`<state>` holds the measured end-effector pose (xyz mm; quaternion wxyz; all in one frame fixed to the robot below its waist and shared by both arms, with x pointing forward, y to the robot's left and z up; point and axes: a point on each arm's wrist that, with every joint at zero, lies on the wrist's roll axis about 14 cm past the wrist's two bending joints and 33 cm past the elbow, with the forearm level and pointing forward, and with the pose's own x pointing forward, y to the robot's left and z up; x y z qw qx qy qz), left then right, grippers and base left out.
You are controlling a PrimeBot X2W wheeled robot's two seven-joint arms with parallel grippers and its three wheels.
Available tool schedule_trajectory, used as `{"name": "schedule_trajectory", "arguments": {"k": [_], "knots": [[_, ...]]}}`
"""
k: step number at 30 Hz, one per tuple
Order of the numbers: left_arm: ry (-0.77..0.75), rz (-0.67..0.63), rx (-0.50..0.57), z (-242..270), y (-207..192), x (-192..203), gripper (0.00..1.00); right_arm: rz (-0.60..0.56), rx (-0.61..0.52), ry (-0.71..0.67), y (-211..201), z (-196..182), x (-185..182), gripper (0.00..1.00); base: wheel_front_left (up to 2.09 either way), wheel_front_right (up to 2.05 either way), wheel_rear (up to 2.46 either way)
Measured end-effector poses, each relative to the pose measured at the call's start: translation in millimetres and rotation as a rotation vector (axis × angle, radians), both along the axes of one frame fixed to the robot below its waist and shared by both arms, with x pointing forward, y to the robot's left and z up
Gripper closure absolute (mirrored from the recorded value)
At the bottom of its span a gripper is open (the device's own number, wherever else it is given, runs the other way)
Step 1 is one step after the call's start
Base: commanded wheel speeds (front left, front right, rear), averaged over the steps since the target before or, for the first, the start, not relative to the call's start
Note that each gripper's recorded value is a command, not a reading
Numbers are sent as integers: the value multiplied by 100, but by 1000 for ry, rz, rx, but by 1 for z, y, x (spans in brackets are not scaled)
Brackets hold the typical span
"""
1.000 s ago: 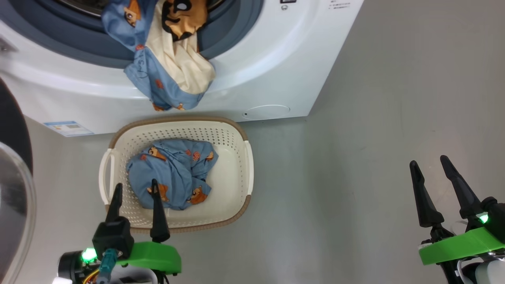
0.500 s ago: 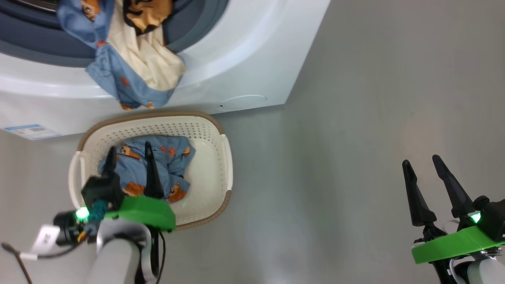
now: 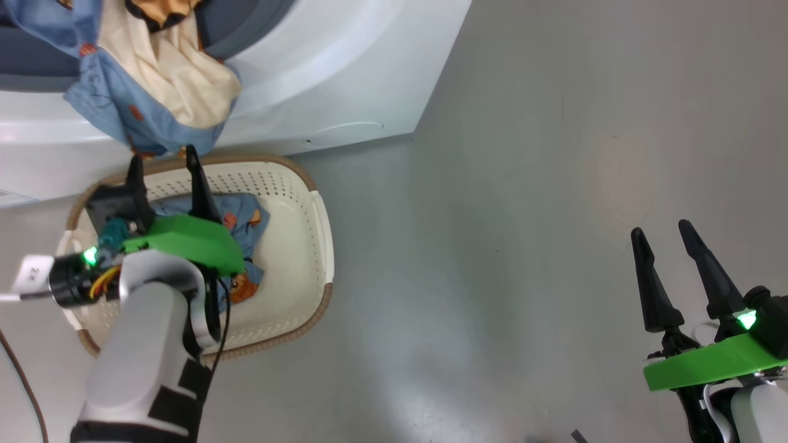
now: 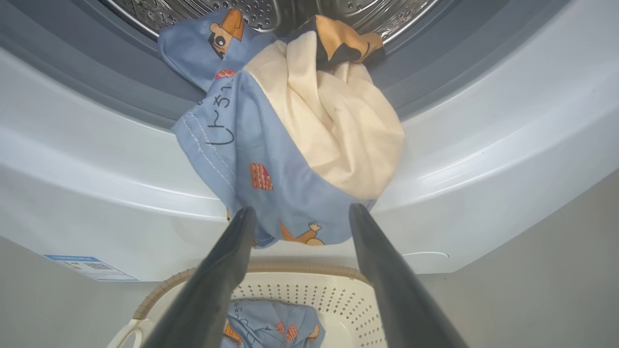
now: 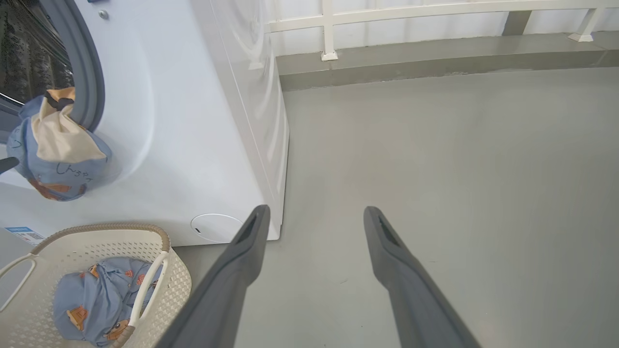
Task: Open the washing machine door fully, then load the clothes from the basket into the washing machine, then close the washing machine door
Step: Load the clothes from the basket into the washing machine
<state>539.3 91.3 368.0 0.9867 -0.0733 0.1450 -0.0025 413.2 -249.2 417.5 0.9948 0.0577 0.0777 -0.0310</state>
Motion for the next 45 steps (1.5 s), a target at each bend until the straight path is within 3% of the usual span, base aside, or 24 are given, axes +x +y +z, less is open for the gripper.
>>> {"name": "schedule_trajectory", "arguments": {"k": [27,29,30,33,34,35,45], "knots": [[10,71,-78,-34,-9,64,2,-27,-25,80,-17,-31,6,0,0,0,0],[4,81,-69,-33,-6,66,39,-23,-26,73,-17,-30,10,0,0,0,0],[0,84,-68,-32,-5,66,50,-22,-27,71,-16,-29,11,0,0,0,0],[-8,86,-62,-31,-4,67,71,-19,-28,72,-16,-30,11,0,0,0,0],[-11,86,-60,-30,-4,67,82,-19,-27,72,-16,-30,11,0,0,0,0],[-13,87,-58,-29,-3,67,100,-18,-27,72,-16,-30,11,0,0,0,0],[-64,90,-46,-9,0,66,100,-8,-17,53,-11,-24,14,0,0,0,0]]}}
